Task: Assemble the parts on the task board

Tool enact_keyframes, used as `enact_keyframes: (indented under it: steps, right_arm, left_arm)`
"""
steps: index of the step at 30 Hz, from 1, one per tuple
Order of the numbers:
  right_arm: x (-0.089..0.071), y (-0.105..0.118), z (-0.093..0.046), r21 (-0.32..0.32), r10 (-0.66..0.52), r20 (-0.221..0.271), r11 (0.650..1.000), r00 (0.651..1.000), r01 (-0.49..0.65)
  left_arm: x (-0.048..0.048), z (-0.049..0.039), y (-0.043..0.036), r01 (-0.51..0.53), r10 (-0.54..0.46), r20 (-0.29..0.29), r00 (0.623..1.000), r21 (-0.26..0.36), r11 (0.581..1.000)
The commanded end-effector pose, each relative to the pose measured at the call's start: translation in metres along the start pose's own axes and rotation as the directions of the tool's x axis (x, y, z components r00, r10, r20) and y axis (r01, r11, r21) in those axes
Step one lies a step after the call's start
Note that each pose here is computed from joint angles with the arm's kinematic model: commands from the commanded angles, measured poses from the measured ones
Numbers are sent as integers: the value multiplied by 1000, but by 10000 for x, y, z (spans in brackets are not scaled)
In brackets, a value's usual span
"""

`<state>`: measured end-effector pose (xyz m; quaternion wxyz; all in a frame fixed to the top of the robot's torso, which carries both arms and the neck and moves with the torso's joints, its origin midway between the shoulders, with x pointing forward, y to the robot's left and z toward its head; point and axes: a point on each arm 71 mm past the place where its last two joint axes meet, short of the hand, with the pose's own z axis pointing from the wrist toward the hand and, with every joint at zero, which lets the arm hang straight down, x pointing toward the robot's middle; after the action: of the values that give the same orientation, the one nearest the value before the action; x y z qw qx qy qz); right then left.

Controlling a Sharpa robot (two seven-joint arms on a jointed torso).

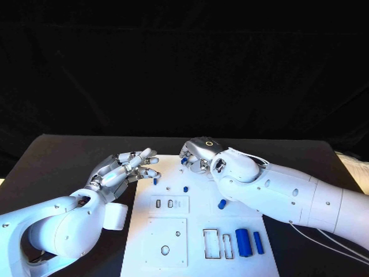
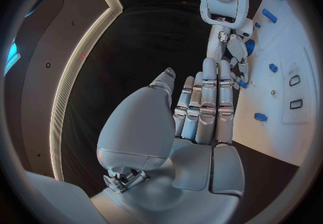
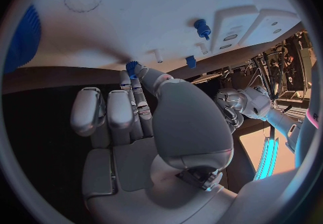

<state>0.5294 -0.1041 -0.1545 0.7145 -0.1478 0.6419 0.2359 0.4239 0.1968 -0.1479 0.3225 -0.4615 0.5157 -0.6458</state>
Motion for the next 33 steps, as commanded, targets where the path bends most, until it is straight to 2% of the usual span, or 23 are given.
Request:
enact_keyframes:
  steps: [1,8,12,17,21,25,33]
  right_arm:
    - [21,-19,-2,18,-17,-15,1000,1000,17]
    - [-40,-43,-77,19,7,20,1000,1000,-7]
    - [-158,-193,-251,47,80,58,995,995,-83]
    - [-304,-482,-519,129,206,83,968,975,-216]
    - [-370,-700,-738,214,246,36,945,968,-248]
    - [-371,-846,-859,283,242,-26,932,970,-225]
    - [-339,-960,-903,338,206,-87,927,975,-165]
  left_arm:
    - [22,4,-10,5,-5,-9,1000,3,1000]
    - [15,5,-9,5,-5,-8,1000,2,1000]
    - [8,1,-12,4,-4,-7,1000,1,1000]
    - [-15,-12,-20,2,-2,-1,1000,2,1000]
    - [-21,-14,-20,2,-2,-1,1000,2,1000]
    - [-24,-13,-20,1,-1,0,1000,2,1000]
    - [-27,-8,-17,2,-2,-1,1000,1,1000]
